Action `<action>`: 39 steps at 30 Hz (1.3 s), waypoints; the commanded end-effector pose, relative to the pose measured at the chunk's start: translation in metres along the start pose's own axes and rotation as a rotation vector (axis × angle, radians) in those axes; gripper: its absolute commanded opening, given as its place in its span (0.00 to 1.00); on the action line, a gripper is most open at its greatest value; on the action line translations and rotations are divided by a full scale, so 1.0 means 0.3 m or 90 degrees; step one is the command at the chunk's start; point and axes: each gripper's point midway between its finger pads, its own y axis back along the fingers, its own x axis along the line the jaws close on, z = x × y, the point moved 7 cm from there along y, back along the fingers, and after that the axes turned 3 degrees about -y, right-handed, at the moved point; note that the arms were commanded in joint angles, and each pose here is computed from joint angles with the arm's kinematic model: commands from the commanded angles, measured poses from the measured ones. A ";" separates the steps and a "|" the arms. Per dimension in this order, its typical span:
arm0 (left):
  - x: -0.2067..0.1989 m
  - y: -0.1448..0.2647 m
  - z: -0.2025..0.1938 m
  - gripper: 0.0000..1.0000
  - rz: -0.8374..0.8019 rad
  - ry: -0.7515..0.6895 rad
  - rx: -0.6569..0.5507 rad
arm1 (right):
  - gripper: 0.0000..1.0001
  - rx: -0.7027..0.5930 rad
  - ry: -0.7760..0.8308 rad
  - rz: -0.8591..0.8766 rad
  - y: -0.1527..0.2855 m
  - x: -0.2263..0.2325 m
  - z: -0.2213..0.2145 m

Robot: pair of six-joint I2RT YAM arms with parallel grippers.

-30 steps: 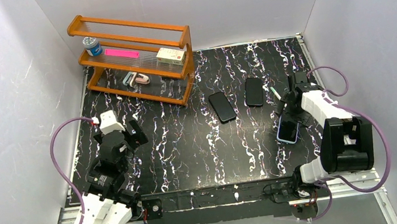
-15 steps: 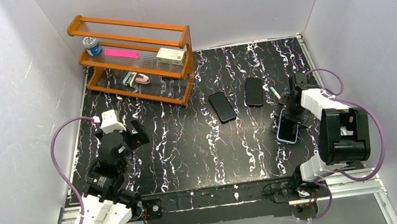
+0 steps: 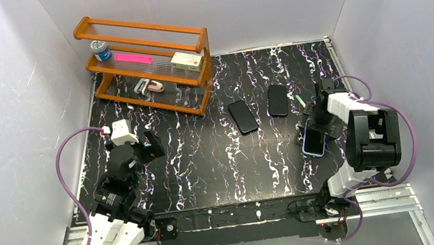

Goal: Take the phone out of the phone case
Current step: Pick up the phone at the center of the board.

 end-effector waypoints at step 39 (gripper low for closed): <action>-0.268 -0.111 -0.127 0.98 -0.299 0.148 0.250 | 0.02 0.012 0.253 0.377 0.206 0.514 -0.421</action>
